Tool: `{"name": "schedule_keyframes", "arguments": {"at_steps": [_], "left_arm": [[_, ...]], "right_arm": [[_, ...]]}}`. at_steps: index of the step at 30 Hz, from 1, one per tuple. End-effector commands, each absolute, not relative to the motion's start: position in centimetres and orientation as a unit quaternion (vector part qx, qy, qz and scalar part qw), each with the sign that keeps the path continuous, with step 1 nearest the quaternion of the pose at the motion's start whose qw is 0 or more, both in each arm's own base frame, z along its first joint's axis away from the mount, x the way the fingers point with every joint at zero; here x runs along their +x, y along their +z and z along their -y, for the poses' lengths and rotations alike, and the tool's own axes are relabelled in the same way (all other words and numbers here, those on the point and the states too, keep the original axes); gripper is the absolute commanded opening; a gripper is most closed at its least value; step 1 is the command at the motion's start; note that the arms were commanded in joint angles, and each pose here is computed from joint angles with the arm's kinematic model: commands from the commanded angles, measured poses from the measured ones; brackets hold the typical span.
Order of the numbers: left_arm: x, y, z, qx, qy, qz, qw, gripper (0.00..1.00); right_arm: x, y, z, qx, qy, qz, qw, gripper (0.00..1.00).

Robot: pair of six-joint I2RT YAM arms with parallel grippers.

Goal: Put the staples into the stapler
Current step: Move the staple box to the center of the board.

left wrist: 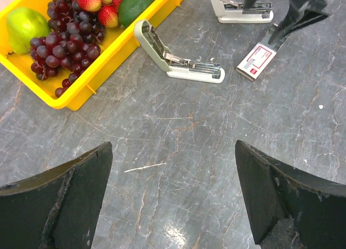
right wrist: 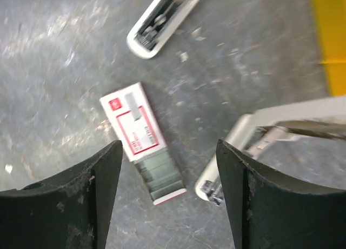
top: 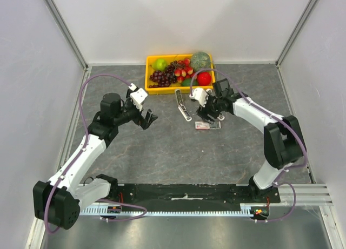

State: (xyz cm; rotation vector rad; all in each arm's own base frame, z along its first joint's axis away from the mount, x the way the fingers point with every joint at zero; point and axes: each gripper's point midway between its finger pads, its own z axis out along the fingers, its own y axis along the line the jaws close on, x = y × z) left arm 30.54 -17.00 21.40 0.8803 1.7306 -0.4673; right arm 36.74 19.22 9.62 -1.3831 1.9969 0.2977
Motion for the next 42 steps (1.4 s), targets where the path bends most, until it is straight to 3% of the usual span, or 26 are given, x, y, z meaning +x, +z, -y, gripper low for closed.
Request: {"name": "schedule_keyframes", "arguments": {"at_steps": [1, 12, 31, 42], "left_arm": [[29.8, 22.6, 17.0, 0.392, -0.194, -0.709, 0.554, 1.00], [29.5, 22.6, 17.0, 0.394, -0.197, -0.706, 0.555, 1.00], [29.5, 22.2, 17.1, 0.394, -0.201, -0.706, 0.553, 1.00], [29.4, 22.3, 17.2, 0.394, -0.204, -0.705, 0.553, 1.00]], "right_arm": [[32.9, 6.9, -19.4, -0.623, 0.169, -0.727, 0.231, 0.81], [32.2, 3.1, -18.6, -0.640, 0.164, -0.725, 0.193, 0.82], [34.8, 3.6, -18.6, -0.658, 0.118, -0.704, 0.239, 0.81], [34.2, 1.1, -17.8, -0.668, 0.121, -0.711, 0.182, 0.78]]}}
